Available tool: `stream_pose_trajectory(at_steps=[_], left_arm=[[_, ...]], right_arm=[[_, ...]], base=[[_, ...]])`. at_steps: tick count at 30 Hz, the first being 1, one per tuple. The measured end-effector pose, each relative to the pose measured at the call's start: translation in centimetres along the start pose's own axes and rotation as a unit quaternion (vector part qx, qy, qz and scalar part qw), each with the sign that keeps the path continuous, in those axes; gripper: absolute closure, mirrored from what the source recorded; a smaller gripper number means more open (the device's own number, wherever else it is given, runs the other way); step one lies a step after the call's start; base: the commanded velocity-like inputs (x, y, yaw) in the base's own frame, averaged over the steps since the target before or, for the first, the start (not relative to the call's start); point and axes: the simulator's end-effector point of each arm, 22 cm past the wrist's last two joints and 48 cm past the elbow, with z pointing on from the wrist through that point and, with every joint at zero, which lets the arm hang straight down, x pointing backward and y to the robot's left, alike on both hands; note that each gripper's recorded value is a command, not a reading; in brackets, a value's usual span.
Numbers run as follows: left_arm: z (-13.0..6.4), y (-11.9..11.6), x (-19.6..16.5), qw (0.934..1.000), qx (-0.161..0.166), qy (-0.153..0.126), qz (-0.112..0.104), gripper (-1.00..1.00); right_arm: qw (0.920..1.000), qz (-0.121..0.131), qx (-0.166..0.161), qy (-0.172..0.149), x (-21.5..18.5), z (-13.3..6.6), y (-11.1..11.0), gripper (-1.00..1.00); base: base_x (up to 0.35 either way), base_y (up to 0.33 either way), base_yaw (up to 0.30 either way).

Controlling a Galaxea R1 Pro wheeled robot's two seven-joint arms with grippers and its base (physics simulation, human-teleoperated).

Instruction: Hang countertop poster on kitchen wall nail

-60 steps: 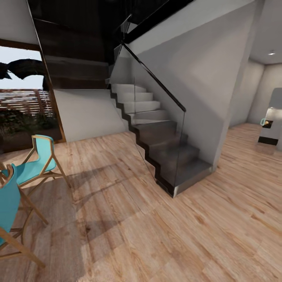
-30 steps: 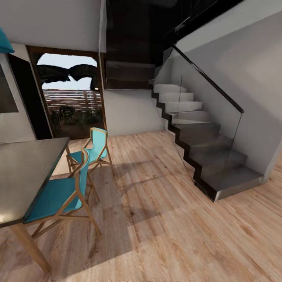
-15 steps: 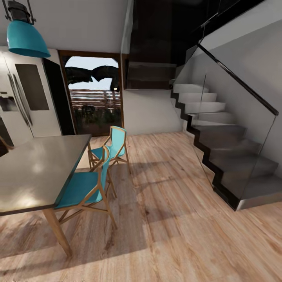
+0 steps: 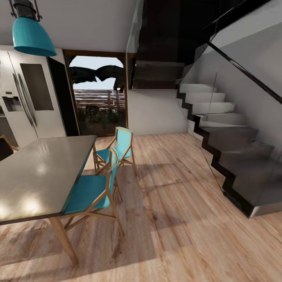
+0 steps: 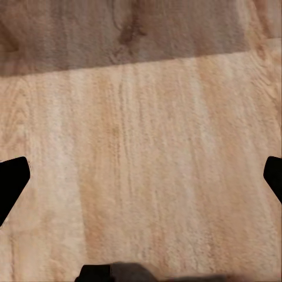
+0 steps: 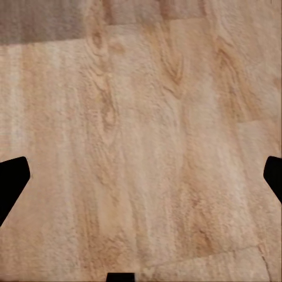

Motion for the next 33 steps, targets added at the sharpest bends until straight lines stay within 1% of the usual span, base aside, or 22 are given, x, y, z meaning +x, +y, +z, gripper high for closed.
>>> stream_pose_trajectory(at_steps=[4,10,33], left_arm=[[0.00,0.02,0.02,1.0000,0.000,0.000,0.000,-1.00],[0.01,0.02,-0.01,1.0000,0.000,0.000,0.000,-1.00],[0.01,0.03,-0.01,1.0000,-0.001,0.000,0.000,-1.00]], right_arm=[[1.0000,0.000,-0.001,0.000,0.07,-0.01,0.23,-1.00],[1.0000,0.000,-0.002,0.000,0.07,0.00,0.37,-1.00],[1.0000,0.000,-0.002,0.000,0.03,0.02,0.42,-1.00]], base=[[0.153,0.265,0.174],[0.099,0.279,0.272],[0.005,0.291,0.289]])
